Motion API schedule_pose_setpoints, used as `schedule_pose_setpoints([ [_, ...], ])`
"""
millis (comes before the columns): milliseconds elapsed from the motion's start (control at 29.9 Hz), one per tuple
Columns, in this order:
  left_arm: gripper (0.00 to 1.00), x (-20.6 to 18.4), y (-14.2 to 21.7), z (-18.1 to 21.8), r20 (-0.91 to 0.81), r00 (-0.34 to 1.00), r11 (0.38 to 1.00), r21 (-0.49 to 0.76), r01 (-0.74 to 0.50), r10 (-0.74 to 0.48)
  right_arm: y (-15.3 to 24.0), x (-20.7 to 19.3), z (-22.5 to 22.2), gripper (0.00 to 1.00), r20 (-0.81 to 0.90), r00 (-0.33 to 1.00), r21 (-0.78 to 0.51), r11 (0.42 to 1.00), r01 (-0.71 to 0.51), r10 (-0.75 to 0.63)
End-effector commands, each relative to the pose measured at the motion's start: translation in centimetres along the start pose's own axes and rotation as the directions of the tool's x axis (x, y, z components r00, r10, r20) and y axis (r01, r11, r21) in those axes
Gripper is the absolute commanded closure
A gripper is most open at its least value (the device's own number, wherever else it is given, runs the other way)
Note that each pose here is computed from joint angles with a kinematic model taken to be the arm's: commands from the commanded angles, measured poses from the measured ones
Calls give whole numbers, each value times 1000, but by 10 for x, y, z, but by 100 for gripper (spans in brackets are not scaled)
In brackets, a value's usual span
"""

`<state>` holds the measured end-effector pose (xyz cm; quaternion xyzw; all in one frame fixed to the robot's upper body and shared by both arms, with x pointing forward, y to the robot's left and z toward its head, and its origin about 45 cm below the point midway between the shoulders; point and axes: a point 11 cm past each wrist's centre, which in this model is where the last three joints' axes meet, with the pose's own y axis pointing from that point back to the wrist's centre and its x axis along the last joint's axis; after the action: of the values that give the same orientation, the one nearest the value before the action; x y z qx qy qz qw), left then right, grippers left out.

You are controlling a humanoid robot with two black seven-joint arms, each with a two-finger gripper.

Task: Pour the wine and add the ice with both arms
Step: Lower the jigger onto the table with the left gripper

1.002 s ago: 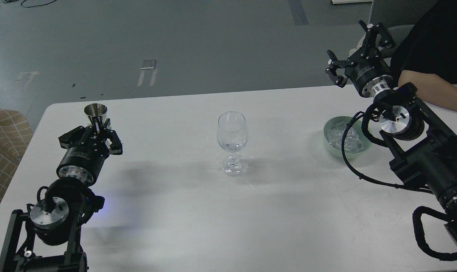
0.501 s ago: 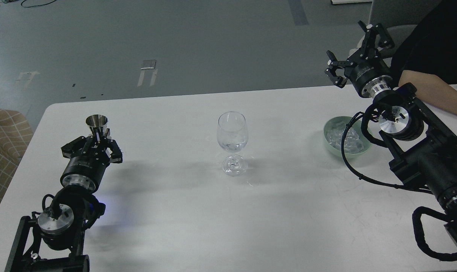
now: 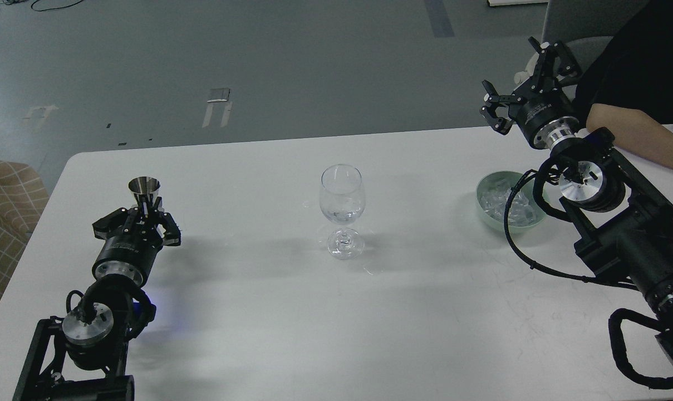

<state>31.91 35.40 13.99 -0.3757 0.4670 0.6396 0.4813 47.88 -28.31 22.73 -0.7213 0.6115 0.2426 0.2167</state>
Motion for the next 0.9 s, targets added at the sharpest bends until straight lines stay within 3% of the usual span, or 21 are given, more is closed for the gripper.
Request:
schedule_pose_setpoints([
  [0,82,4,0,0,14,1000,1000,-3,-12,12,0,0,0,0,0,1000,0,1000,0,0],
  [234,81,2,-5,0,14,1000,1000,-4,-10,10,0,1,-2,0,-1,1000,3,1000,-2,2],
  [501,66,3,-8,-1,13,1000,1000,-1,-17,17,0,0,1,0,2,1000,-1,1000,-1,1],
  [869,56,4,-8,-1,19,1000,1000,-1,-25,25,0,1,-1,0,1,1000,2,1000,-3,3],
])
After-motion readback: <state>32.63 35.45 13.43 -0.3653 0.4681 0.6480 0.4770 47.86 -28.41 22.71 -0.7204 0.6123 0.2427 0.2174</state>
